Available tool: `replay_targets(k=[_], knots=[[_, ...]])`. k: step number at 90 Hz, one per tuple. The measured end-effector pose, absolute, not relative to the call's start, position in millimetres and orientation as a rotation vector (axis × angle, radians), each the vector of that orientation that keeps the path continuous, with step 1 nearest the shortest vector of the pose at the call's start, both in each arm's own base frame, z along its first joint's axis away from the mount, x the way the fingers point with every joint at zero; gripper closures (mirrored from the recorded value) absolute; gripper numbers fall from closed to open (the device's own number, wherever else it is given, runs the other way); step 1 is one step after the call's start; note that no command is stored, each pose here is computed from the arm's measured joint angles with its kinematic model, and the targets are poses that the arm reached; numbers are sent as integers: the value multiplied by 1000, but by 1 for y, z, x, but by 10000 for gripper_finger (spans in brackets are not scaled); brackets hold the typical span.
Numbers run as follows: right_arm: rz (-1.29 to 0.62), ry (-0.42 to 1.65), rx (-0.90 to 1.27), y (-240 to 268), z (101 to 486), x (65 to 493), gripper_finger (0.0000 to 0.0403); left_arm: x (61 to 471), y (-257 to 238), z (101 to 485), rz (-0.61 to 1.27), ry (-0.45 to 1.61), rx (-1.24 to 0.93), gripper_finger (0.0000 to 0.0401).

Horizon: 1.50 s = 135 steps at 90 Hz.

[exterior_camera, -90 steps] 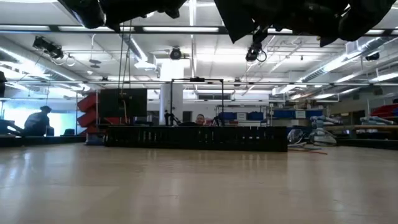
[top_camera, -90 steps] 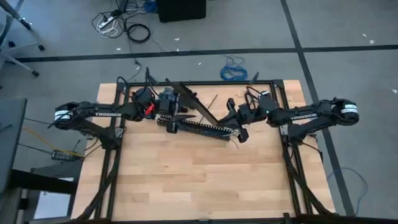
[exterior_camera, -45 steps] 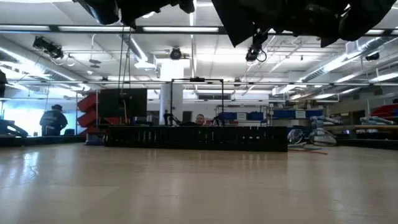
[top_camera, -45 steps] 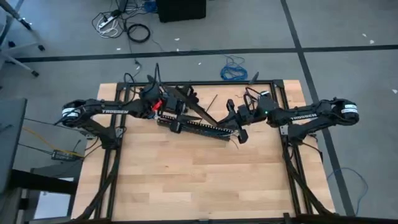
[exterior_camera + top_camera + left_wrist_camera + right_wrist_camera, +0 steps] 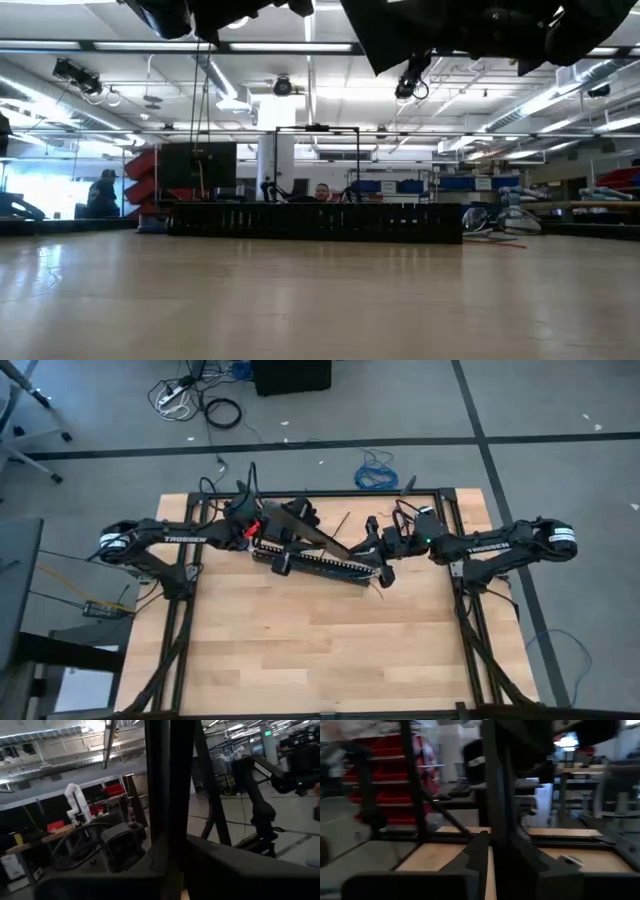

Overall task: Ziptie cables
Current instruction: Close the black cable duct cover

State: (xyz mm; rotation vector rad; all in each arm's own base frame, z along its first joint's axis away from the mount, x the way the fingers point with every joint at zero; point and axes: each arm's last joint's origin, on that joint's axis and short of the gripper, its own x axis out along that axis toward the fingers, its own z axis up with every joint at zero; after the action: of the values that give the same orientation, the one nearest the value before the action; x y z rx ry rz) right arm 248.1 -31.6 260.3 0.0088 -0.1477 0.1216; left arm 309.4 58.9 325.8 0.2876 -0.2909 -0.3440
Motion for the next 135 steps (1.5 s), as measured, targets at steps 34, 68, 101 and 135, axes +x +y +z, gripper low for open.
replay_targets(k=[34, 68, 101, 135], knots=[[-37, -149, -170, -47, 288, 256, 214, 309, 67, 325, -118, -240, 279, 387], [-533, 171, -410, -64, 298, 258, 114, 303, 77, 317, 544, -30, 168, 388], [-563, 150, -259, -64, 274, 284, 109, 316, 70, 310, 641, -150, -26, 387], [-568, 116, -301, -62, 261, 300, 107, 332, 72, 290, 655, -149, -34, 387]])
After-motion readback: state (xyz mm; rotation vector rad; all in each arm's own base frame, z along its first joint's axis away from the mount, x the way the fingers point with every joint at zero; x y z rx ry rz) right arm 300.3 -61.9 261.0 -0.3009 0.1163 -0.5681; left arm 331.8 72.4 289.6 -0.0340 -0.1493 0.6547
